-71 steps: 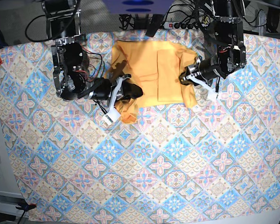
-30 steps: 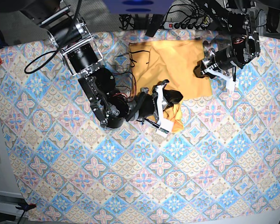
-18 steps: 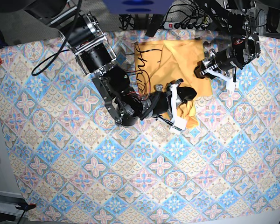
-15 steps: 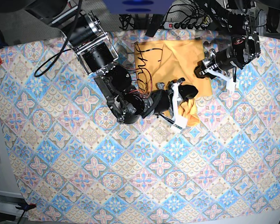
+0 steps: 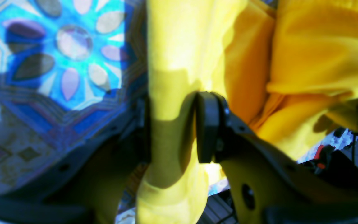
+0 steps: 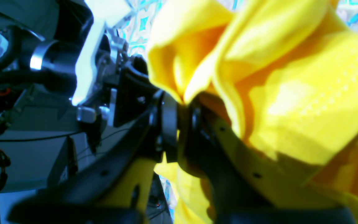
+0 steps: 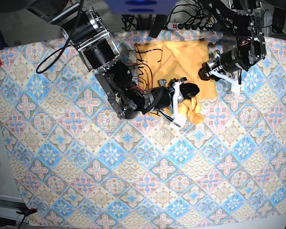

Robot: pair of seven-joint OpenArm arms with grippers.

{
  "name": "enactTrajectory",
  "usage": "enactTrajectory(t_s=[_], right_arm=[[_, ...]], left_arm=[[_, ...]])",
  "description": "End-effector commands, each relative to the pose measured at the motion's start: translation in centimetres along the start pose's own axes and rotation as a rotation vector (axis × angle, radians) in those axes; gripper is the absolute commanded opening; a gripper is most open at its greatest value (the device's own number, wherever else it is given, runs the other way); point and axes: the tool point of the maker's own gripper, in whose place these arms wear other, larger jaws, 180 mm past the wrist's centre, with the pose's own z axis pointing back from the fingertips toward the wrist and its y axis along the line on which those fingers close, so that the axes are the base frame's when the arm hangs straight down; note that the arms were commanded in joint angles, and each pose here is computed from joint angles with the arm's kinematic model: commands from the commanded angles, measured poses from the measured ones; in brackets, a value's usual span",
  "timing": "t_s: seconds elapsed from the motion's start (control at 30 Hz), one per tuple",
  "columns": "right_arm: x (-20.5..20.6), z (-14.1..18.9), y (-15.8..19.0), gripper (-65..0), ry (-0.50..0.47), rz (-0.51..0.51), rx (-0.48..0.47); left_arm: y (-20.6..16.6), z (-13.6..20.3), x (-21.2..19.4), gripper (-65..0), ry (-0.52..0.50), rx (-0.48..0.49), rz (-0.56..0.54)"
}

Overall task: Fold the T-shirt properly
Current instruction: 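Hold the folded shirt with the right gripper and press it down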

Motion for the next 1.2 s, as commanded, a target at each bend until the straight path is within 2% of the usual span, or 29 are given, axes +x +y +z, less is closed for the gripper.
enactTrajectory(t_s=[0.0,0.17,0.37,0.53,0.6,0.7,0.87,0.97,1.17], right_arm=[[2.0,0.0,1.1,-63.7,-0.043,0.032,0.034],[0.9,-1.1,1.2,-63.6,0.034,-0.002,0.051],[-0.1,-1.2,0.7,-63.6,0.101,-0.016,0.047],[-0.1,-1.6,1.1,-63.6,0.143,0.021,0.043],[-0.5,-1.9,1.0,-63.6,0.165,-0.009,0.022],[-0.4,-1.9,0.8,-63.6,0.162,-0.037,0.007],[1.5,-1.4,0.5,-63.6,0.129,-0.008,-0.006],[1.3,0.1,-1.2,-63.6,0.116,-0.025,-0.043],[0.7,3.1,-3.8,-63.6,0.13,0.004,-0.124]], left_arm=[[0.2,0.8,1.5,-43.6,-0.044,-0.001,0.0],[1.8,1.5,2.2,-43.5,-0.069,0.059,-0.008],[1.8,1.5,2.2,-43.4,-0.069,0.06,-0.009],[1.8,1.5,2.3,-43.4,-0.072,0.059,-0.009],[1.8,1.5,2.4,-43.4,-0.073,0.06,-0.009],[1.8,1.5,2.4,-43.4,-0.073,0.06,-0.009],[1.8,1.5,2.3,-43.4,-0.072,0.059,-0.009],[1.8,1.5,2.2,-43.4,-0.07,0.059,-0.01],[1.7,1.4,2.1,-43.4,-0.066,0.058,-0.012]])
